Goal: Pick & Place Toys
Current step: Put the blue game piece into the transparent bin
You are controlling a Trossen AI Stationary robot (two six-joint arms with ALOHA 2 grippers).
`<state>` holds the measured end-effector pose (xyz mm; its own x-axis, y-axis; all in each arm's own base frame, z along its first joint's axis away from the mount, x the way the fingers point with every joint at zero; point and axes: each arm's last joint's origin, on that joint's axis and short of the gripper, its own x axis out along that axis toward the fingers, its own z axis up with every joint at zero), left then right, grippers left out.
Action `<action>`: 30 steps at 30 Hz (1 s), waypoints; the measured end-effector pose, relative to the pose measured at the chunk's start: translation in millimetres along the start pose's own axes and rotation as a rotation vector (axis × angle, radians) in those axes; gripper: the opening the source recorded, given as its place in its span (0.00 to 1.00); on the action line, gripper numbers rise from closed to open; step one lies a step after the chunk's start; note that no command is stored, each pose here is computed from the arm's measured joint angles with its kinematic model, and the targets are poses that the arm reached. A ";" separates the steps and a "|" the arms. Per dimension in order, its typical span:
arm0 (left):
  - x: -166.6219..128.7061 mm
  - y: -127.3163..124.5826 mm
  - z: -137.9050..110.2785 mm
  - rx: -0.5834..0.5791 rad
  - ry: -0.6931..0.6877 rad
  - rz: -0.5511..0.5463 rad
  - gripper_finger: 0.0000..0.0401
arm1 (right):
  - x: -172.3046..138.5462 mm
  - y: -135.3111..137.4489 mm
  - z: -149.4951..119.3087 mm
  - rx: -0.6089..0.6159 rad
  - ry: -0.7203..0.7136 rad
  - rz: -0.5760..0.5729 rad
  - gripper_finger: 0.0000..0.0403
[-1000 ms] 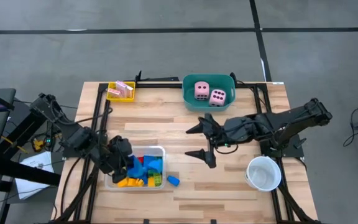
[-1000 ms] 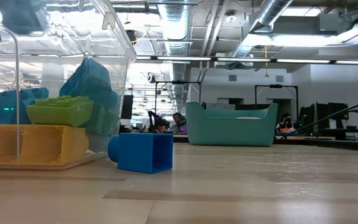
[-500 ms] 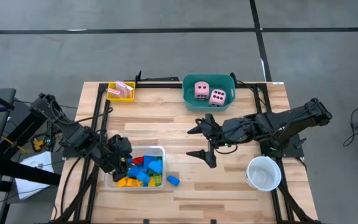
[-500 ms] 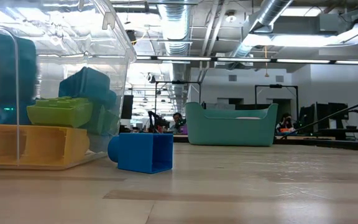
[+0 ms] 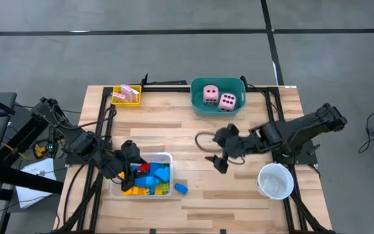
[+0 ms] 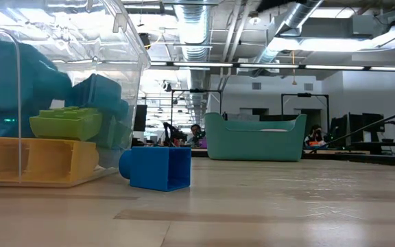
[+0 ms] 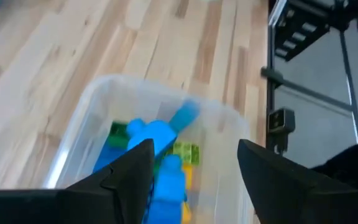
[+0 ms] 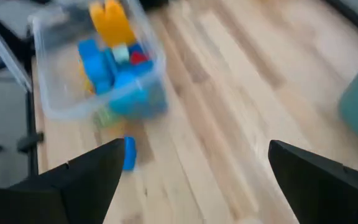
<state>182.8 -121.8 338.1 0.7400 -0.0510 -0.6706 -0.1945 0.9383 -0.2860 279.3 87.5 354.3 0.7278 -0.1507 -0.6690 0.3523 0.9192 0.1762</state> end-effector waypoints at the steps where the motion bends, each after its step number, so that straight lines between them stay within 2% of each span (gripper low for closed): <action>1: 0.1 -0.5 1.4 0.006 -0.015 -0.003 0.56 | 2.7 1.2 -5.8 0.001 0.016 -0.003 0.96; 7: 0.0 -1.9 9.9 0.062 -0.158 0.056 0.57 | 23.4 13.4 -39.5 0.031 0.017 0.054 0.96; 11: -1.4 -4.2 17.2 0.117 -0.273 0.105 0.57 | 35.4 26.3 -62.2 0.051 -0.035 0.165 0.96; 16: -9.7 -7.5 26.7 0.167 -0.381 0.091 0.58 | 36.6 42.4 -79.3 0.084 -0.084 0.327 0.96; 21: -35.0 0.0 35.2 0.173 -0.488 0.062 0.59 | 30.3 52.2 -88.7 0.121 -0.068 0.374 0.96; 30: -89.9 32.3 39.2 0.079 -0.641 0.043 0.56 | 24.2 59.2 -95.8 0.103 -0.057 0.403 0.96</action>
<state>135.2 -73.6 416.0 0.9750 0.1790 -0.1315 -0.2030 0.9585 -0.2003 261.3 173.1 279.4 0.8499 0.1910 -0.4912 0.0875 0.8679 0.4890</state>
